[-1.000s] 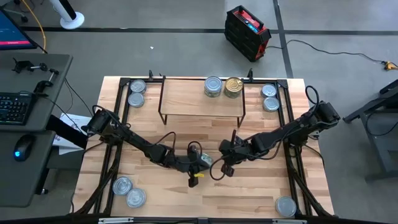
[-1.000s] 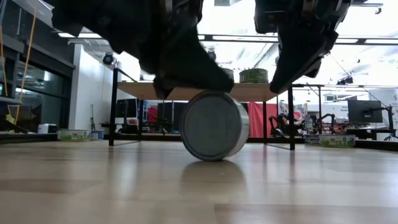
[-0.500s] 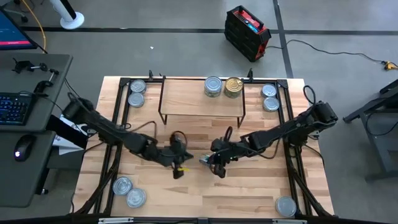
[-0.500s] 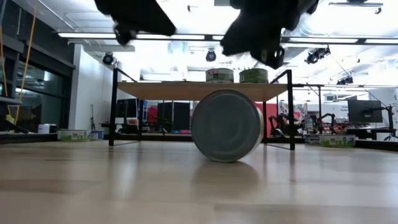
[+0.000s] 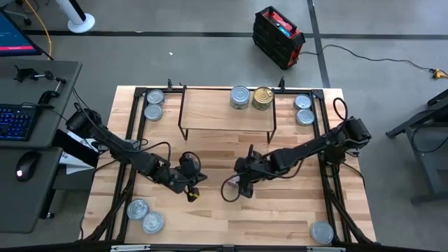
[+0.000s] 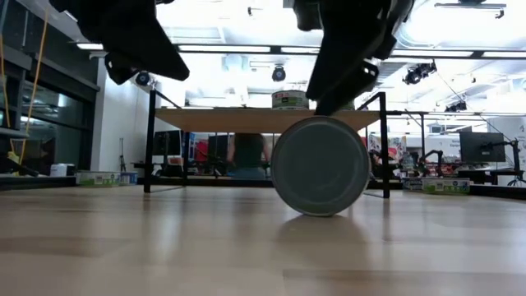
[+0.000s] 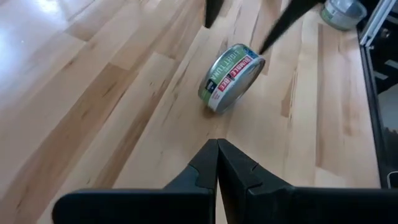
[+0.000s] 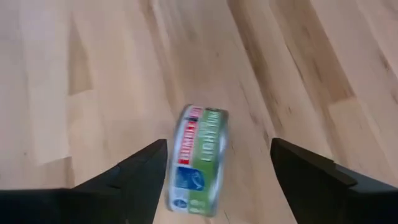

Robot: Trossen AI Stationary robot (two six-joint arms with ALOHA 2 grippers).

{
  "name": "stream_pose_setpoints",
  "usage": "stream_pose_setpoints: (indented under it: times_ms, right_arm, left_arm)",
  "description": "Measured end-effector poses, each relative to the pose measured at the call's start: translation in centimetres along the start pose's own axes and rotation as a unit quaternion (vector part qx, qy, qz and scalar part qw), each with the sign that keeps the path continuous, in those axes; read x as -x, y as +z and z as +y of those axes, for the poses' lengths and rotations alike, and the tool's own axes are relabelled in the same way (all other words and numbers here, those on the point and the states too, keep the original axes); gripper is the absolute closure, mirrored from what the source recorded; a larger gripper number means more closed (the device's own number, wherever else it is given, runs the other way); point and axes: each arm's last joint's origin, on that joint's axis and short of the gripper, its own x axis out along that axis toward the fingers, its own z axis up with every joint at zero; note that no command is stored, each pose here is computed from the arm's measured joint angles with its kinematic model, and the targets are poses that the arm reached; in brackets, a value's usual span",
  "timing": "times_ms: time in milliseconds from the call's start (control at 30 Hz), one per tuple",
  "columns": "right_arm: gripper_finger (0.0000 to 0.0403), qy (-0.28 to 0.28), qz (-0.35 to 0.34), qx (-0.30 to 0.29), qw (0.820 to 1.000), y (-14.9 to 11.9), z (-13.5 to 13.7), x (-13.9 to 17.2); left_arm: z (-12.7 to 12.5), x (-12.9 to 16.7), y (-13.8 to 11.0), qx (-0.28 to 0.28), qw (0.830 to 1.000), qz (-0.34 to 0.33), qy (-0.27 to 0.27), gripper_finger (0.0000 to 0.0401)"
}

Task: Stack canned seafood by type on shelf
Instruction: Put the light green tuna can on the shelf

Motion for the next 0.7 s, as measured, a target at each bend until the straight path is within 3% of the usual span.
stream_pose_setpoints:
  times_ms: [233, 567, 700]
  right_arm:
    - [0.0125, 0.032, 0.026, -0.037, 0.998, -1.2, 0.6, -0.7]
    - [0.0127, 0.0, 0.045, -0.024, 0.999, -2.6, 1.2, -4.6]
    - [0.016, -0.005, 0.055, -0.05, 0.997, -2.9, 1.2, -5.2]
  left_arm:
    - [0.0, 0.1, -0.2, -0.011, 1.0, 0.003, 0.0, 0.0401]
    - [0.0, 0.0, -0.2, -0.021, 1.0, 0.004, 0.001, 0.0401]
    - [0.0, 0.0, -0.2, -0.021, 1.0, 0.004, 0.001, 0.0401]
